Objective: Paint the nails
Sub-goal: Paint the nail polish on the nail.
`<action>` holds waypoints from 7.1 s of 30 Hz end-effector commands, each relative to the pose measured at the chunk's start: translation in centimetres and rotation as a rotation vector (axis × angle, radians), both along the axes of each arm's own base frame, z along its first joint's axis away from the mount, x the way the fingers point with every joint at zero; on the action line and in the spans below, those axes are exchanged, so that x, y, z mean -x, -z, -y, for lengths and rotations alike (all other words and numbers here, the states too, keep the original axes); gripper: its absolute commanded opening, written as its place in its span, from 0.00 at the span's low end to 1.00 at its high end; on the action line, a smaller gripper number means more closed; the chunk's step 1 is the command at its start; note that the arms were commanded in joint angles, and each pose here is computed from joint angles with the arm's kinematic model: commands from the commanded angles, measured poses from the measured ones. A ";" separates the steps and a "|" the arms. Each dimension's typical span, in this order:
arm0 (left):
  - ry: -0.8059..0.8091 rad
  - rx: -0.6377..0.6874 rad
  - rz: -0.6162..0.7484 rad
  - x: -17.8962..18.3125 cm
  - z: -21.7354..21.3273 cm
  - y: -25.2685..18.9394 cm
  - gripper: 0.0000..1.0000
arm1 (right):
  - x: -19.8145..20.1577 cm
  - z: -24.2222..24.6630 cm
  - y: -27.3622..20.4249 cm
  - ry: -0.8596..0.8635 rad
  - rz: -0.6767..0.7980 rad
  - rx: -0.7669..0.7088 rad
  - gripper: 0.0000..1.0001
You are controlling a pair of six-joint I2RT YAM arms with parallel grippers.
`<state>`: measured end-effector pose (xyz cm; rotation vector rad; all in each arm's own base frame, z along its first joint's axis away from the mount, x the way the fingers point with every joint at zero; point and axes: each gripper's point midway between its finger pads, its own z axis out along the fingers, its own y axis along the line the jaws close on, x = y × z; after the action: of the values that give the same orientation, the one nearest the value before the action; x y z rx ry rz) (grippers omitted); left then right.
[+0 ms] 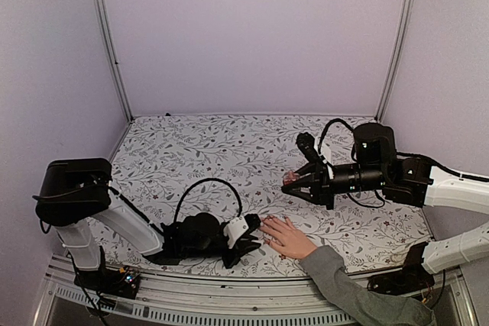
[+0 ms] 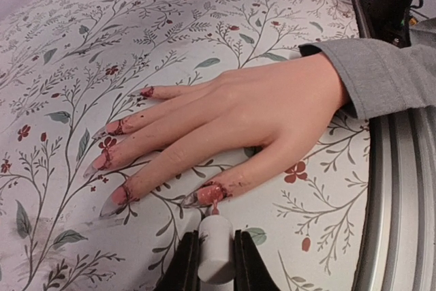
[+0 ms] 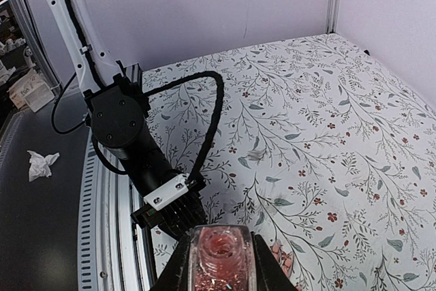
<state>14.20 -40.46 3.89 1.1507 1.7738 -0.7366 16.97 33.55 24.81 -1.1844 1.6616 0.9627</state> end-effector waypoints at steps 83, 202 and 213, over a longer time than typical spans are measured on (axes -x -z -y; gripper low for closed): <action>-0.020 0.013 0.017 -0.6 0.0 -1.0 0.00 | -0.2 0.2 -1.1 0.011 0.026 -0.028 0.00; -0.096 -0.047 -0.019 -2.8 -1.0 0.3 0.00 | -0.3 0.2 -1.0 0.017 0.026 -0.028 0.00; -0.130 -0.018 0.027 -3.5 -1.6 -2.0 0.00 | -0.2 0.3 -1.0 0.015 0.025 -0.028 0.00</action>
<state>16.57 -39.14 3.79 1.0918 1.8529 -0.6441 16.98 33.55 24.81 -1.1839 1.6619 0.9619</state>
